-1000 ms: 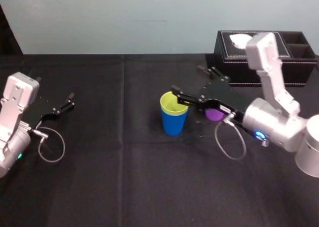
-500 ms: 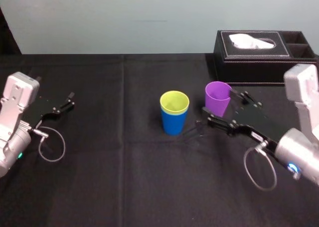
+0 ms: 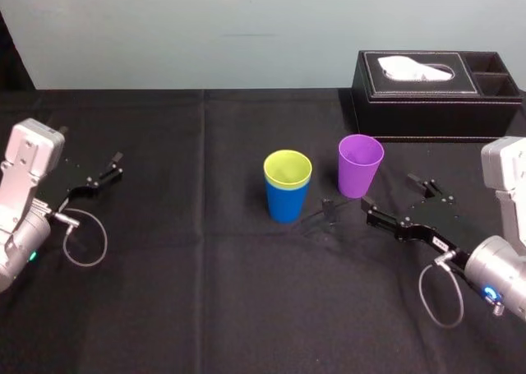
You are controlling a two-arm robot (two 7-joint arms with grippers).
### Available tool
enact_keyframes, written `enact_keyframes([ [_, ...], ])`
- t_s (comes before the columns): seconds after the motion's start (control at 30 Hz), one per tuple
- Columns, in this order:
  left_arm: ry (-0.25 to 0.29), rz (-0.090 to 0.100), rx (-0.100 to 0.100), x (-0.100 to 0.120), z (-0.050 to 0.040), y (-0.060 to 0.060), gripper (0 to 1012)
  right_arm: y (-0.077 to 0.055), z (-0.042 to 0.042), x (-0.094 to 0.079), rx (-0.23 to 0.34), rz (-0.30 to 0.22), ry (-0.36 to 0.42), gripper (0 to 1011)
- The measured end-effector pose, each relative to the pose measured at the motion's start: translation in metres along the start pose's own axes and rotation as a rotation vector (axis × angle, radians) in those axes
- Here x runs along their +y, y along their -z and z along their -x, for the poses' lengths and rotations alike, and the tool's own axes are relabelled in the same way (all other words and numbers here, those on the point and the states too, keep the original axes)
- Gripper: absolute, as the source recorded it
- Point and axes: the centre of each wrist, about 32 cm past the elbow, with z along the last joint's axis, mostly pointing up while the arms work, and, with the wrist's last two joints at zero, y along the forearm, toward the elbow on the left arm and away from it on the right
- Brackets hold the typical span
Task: Stack the three plastic cups sequentially using one hand.
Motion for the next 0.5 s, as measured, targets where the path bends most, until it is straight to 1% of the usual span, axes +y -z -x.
enact_keyframes([
  [0.2, 0.000, 0.000, 0.000, 0.000, 0.0000, 0.000, 1011, 0.006, -0.0049, 0.013, 0.027, 0.022, 0.020, 1003],
  [0.3, 0.000, 0.000, 0.000, 0.000, 0.0000, 0.000, 1011, 0.007, -0.0059, 0.017, 0.030, 0.031, 0.023, 1003],
  [0.5, 0.000, 0.000, 0.000, 0.000, 0.0000, 0.000, 1011, 0.009, -0.0105, 0.029, 0.030, 0.044, 0.015, 1003],
])
